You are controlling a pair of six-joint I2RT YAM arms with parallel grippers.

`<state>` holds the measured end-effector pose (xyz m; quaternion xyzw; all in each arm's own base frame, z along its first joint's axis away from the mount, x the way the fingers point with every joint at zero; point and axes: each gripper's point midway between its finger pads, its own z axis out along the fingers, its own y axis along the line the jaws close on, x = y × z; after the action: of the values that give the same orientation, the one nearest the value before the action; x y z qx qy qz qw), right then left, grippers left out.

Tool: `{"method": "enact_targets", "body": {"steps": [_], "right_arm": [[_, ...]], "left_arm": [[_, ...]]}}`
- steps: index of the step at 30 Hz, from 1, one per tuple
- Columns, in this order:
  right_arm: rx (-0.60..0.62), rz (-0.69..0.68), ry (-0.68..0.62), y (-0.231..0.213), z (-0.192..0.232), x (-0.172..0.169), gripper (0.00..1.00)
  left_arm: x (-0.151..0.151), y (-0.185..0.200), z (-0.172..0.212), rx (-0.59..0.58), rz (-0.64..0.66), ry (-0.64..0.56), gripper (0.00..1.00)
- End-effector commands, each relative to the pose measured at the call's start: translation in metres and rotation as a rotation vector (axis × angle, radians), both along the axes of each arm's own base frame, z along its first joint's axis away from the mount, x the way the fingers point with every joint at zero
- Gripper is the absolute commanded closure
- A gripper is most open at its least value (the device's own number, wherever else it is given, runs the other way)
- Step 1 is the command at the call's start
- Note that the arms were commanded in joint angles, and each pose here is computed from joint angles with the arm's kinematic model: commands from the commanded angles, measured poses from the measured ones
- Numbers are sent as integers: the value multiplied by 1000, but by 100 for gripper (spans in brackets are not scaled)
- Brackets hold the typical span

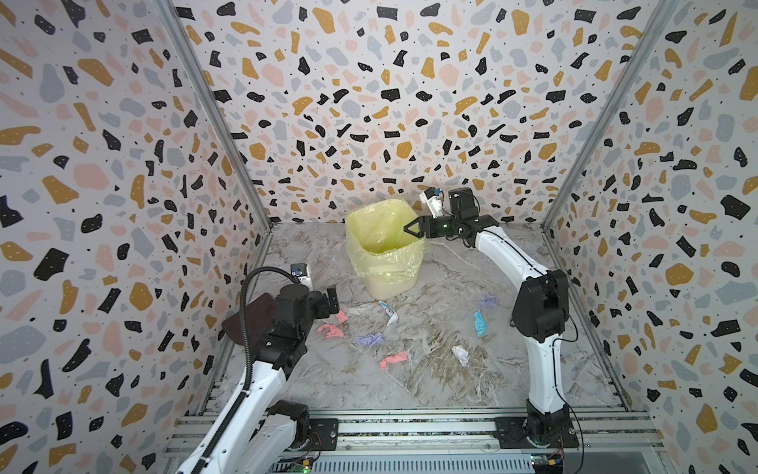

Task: Sweep away the paper scraps from the table
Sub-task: 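Release the bin and move the right gripper back toward the brush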

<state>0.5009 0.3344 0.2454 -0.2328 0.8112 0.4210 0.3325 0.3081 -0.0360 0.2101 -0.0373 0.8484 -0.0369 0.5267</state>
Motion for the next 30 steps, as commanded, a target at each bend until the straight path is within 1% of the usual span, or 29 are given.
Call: {"method": "enact_targets", "body": {"steps": [1,7,8,9,17,26,30], "right_arm": [[-41,1,53,2,-16,-6,32],[-3,-31,21,-12,10,0,15],[9,-35,15,-14,16,1,5],[20,-36,11,-16,21,1,1],[67,-44,-39,-31,65,-8,1],[78,-89,-90,-50,104,-20,1],[32,-178,-109,-70,113,-18,1]], "left_arm": [[-2,1,2,-1,9,-11,0],[-2,2,5,-1,12,-17,0],[-2,2,6,1,13,-17,0],[-2,2,7,1,13,-19,0],[-2,5,14,14,22,-31,0],[-3,4,18,8,20,-41,0],[-3,5,20,9,22,-42,0]]}}
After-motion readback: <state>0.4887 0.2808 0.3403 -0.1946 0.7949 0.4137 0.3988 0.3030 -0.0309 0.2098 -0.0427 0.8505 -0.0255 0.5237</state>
